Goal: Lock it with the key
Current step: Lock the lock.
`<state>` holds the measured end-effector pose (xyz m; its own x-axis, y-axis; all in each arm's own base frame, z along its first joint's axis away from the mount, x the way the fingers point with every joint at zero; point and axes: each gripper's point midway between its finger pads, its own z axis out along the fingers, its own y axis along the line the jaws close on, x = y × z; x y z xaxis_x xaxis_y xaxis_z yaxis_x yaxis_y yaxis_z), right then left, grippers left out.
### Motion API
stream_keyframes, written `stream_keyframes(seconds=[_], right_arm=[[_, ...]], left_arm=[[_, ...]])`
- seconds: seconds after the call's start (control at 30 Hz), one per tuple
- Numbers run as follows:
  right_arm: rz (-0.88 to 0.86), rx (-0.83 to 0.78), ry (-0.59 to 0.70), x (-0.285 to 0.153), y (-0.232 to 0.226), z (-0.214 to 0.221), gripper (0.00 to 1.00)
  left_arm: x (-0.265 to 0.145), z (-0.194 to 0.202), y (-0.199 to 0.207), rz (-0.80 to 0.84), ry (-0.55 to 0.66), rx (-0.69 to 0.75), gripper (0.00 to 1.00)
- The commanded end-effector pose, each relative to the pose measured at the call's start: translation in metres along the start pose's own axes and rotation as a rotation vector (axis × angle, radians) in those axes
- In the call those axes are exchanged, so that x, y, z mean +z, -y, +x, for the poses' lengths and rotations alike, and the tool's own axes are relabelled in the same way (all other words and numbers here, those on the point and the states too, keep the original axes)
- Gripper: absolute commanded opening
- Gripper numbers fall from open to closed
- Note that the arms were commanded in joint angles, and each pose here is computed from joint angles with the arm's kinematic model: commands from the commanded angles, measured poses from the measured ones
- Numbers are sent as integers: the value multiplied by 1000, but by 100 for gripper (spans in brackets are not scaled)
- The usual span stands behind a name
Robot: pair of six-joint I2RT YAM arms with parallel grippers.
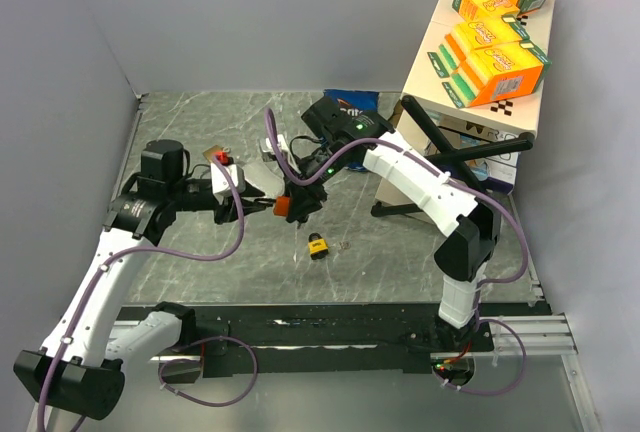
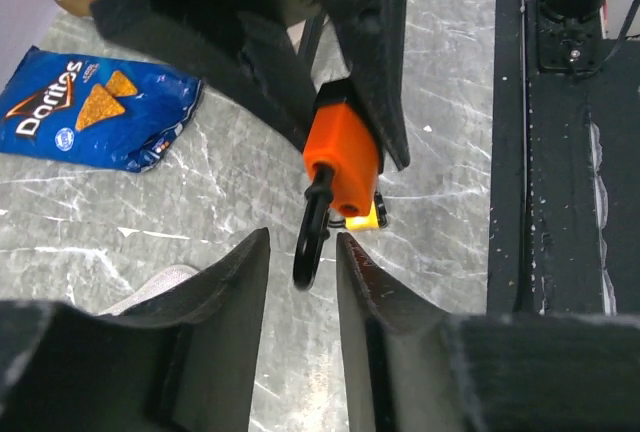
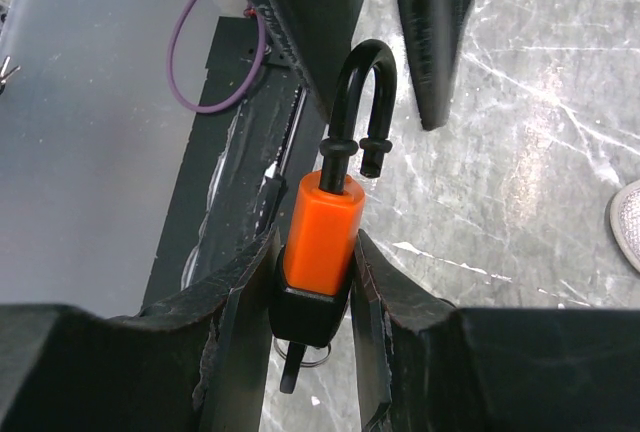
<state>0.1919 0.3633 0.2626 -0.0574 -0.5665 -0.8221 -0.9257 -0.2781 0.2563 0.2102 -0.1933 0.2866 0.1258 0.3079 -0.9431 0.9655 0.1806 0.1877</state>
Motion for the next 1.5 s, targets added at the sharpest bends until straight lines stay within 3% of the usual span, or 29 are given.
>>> stream_keyframes(seconds=[0.0, 0.1, 0.4, 0.57, 0.9, 0.97, 1.13, 1.2, 1.23, 1.33, 1.47], right_arm=[[-12, -58, 46, -4, -9, -21, 0], [-12, -55, 49, -4, -10, -22, 0], [-11, -47, 54, -4, -13, -20, 0], [-13, -52, 53, -4, -13, -20, 0], [-17, -57, 52, -5, -14, -21, 0], [-18, -57, 52, -4, -14, -22, 0], [-1, -52, 46, -4, -11, -21, 0], [30, -50, 58, -5, -6, -25, 12], [54, -44, 54, -6, -1, -24, 31], [118, -28, 91, -18, 12, -29, 68], [168, -23, 139, -34, 18, -31, 78]], left_arm=[[0, -19, 0, 12, 48, 53, 33], [1, -13, 4, 29, 33, 54, 31], [2, 2, 5, 24, 0, 31, 35], [2, 4, 7, 35, -8, 21, 29], [1, 7, 10, 34, -24, 6, 31], [1, 5, 10, 34, -19, 4, 27], [0, 0, 11, 37, -5, -4, 2], [0, -5, 10, 25, 11, -36, 1], [0, -7, 9, 14, 18, -47, 1], [-1, -14, 7, -3, 44, -103, 1], [-4, -30, 2, -10, 98, -158, 1]])
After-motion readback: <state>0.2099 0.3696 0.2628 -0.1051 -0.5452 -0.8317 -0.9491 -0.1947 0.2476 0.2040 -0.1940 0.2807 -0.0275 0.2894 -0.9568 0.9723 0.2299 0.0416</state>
